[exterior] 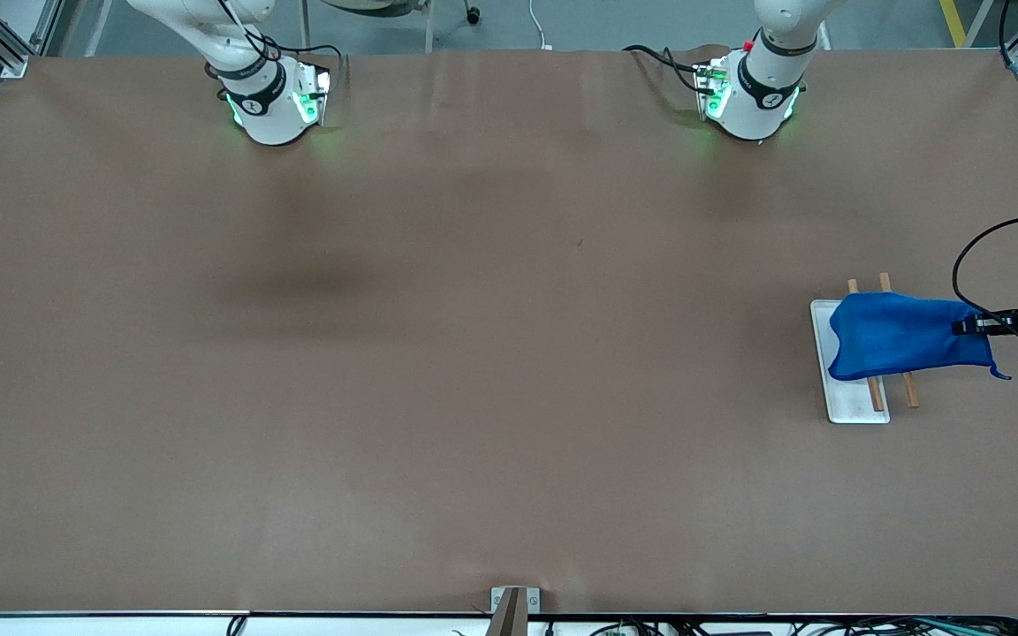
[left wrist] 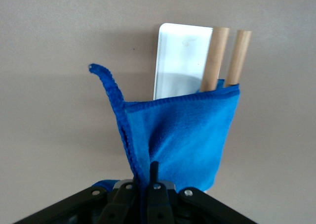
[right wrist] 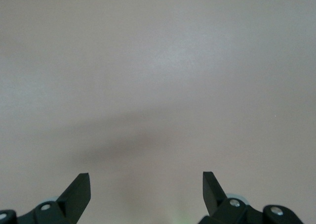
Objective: Right arm passes towel to left arm to hang
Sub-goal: 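Lower the towel over the wooden dowels with the left gripper, then open the left gripper and raise it away from the dowels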
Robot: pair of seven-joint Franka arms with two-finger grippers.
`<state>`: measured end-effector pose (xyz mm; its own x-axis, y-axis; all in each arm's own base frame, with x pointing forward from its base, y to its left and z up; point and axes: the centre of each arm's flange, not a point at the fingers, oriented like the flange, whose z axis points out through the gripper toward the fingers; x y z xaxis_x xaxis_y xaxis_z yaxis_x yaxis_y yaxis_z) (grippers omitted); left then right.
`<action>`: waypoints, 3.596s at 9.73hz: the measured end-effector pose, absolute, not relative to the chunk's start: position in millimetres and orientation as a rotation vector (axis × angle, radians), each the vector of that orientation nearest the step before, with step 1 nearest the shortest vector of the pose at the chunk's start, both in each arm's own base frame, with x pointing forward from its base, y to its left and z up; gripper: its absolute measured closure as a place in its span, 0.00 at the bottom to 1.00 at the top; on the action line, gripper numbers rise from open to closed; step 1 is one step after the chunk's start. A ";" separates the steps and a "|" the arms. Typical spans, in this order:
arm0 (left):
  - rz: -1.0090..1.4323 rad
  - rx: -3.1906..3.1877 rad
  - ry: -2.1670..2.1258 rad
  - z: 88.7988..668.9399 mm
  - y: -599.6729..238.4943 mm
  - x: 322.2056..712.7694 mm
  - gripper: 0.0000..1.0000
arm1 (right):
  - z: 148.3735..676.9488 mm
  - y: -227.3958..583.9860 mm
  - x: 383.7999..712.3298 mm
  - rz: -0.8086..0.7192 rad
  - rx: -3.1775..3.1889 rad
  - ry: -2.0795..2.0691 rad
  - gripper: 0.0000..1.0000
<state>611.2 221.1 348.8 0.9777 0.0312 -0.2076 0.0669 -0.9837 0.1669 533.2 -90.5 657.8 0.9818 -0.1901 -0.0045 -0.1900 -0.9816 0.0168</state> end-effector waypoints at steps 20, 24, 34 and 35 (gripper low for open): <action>-0.034 3.070 -0.117 577.7 102.9 610.8 0.00 | 658.8 -87.0 534.9 0.008 3.111 -0.287 0.00; -0.029 3.066 -0.051 651.6 38.4 586.8 0.00 | 658.7 -86.5 534.8 0.005 3.112 -0.286 0.00; -0.011 3.153 -0.145 681.2 -61.5 538.9 0.00 | 658.6 -86.5 534.7 0.003 3.112 -0.286 0.00; -0.019 3.149 -0.146 678.5 -63.4 531.7 0.00 | 658.6 -86.5 534.7 0.003 3.112 -0.286 0.00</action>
